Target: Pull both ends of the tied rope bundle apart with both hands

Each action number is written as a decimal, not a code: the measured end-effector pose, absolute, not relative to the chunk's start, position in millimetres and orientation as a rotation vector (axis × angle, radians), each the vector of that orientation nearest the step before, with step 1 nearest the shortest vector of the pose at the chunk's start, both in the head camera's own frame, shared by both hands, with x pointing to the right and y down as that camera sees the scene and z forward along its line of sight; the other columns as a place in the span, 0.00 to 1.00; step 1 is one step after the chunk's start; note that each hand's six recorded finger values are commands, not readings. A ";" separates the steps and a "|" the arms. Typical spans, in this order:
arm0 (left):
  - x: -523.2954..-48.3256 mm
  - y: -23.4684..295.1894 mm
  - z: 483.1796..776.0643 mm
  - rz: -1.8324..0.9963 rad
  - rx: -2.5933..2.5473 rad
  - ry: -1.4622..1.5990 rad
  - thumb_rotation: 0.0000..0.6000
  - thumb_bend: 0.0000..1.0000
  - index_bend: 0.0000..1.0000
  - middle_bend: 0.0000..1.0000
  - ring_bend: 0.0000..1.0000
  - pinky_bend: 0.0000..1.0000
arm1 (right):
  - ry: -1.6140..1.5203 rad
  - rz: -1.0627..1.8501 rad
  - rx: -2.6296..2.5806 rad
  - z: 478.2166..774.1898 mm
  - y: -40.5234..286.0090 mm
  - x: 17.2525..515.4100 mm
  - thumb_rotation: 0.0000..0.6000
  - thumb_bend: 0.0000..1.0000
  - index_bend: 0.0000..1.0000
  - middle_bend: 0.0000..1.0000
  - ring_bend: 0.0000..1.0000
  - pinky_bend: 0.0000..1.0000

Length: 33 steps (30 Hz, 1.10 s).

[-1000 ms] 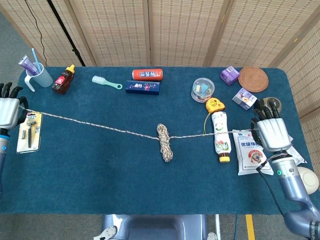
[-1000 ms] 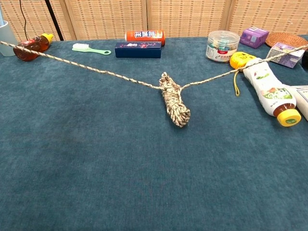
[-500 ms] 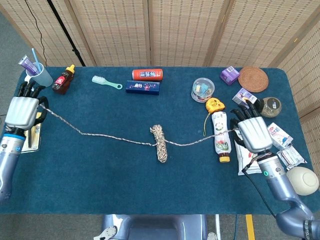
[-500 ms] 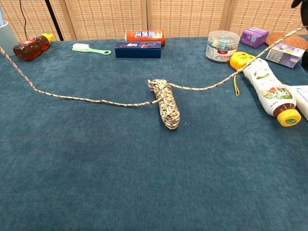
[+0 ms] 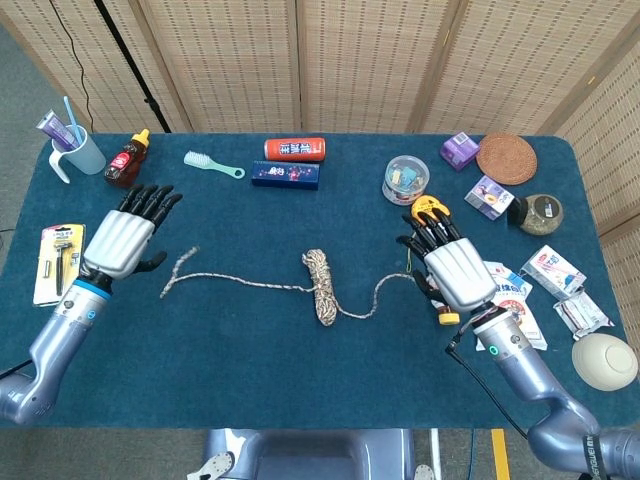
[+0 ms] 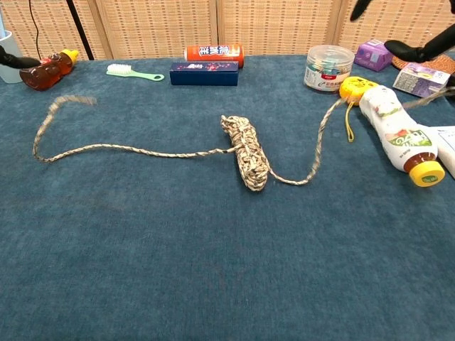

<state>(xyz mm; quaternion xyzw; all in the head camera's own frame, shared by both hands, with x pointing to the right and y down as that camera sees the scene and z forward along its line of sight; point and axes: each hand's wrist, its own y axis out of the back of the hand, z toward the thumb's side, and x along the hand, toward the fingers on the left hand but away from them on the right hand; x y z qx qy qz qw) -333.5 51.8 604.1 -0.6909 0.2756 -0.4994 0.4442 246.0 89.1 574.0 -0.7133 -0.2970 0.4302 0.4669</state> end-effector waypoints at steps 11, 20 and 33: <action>-343.2 64.6 591.8 -1.342 -1.746 0.650 0.98 0.05 0.03 0.00 0.00 0.00 | -0.724 1.125 -1.682 570.3 92.9 267.3 0.96 0.36 0.02 0.00 0.00 0.00; -390.9 90.0 575.0 -1.440 -1.670 0.855 1.00 0.07 0.22 0.12 0.04 0.00 | -0.873 1.231 -1.594 564.8 99.5 324.6 1.00 0.36 0.36 0.15 0.15 0.12; -477.4 192.6 542.7 -1.579 -1.454 1.066 1.00 0.07 0.23 0.12 0.03 0.00 | -1.048 1.463 -1.443 558.9 162.8 421.9 1.00 0.36 0.38 0.17 0.16 0.11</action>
